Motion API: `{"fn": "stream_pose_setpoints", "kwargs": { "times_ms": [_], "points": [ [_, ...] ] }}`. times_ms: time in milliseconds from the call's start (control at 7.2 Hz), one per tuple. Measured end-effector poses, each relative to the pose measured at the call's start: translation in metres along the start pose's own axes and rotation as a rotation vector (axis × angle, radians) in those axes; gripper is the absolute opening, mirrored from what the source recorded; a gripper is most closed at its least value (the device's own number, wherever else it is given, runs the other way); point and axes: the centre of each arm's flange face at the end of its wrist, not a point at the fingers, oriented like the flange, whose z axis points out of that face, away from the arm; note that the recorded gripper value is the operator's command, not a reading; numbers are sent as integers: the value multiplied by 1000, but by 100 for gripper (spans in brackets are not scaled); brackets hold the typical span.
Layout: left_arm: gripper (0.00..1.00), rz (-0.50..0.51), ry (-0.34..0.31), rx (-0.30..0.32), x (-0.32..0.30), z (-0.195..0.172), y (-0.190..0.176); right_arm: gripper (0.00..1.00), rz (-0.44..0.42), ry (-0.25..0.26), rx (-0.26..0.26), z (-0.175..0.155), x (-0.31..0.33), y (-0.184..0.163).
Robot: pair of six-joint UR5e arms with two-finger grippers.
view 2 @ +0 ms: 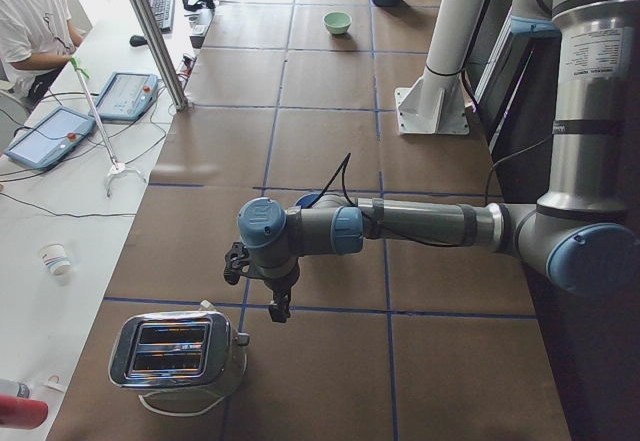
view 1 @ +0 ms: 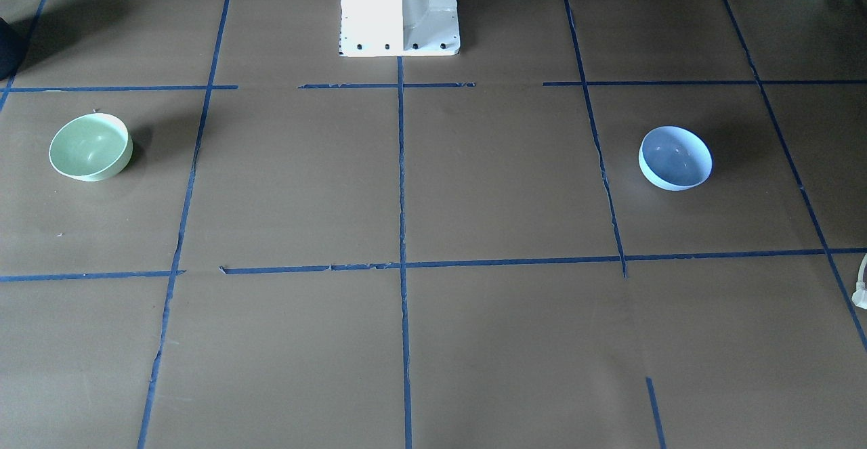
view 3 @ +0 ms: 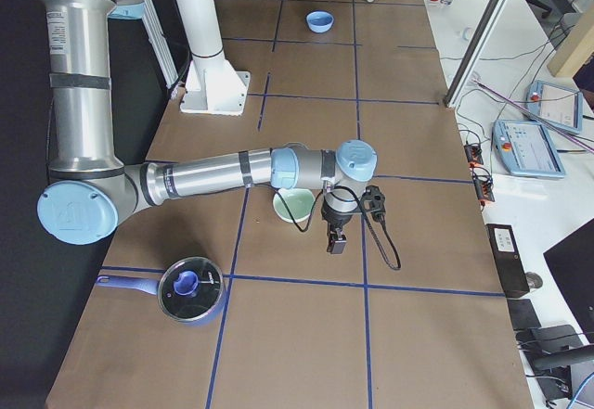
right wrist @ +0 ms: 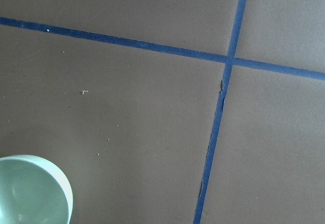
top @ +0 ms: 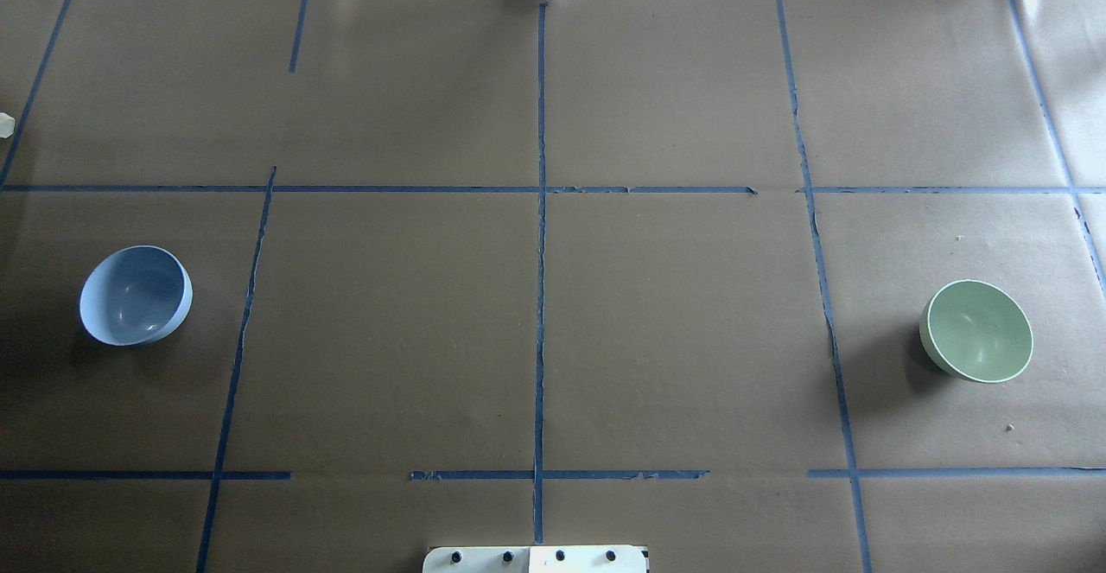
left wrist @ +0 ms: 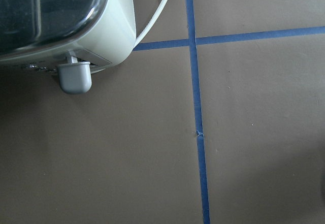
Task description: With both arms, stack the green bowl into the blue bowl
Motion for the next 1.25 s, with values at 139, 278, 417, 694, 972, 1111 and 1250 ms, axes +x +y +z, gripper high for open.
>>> {"fn": "stream_pose_setpoints", "kwargs": {
  "times_ms": [139, 278, 417, 694, 972, 1111, 1250],
  "points": [
    [100, 1, 0, 1, 0, 1, 2, 100, 1, -1, -1, 0, 0, 1],
    [100, 6, -1, 4, -1, 2, 5, 100, 1, -2, -1, 1, 0, 1],
    [100, 11, -1, 8, 0, 1, 7, 100, 3, -6, -2, 1, 1, 1],
    [100, 13, -1, 15, 3, 0, 8, 100, 4, -25, -1, 2, -1, 2],
    [100, 20, -2, 21, 7, -3, 8, 100, 8, -32, -4, 3, -1, 2],
    [100, 27, -1, 23, 10, -4, 6, 100, 7, -32, -2, 2, -1, 2],
    [100, 28, 8, 24, 12, -4, 6, 100, 3, -33, 2, 1, -2, 2]
  ]
}}
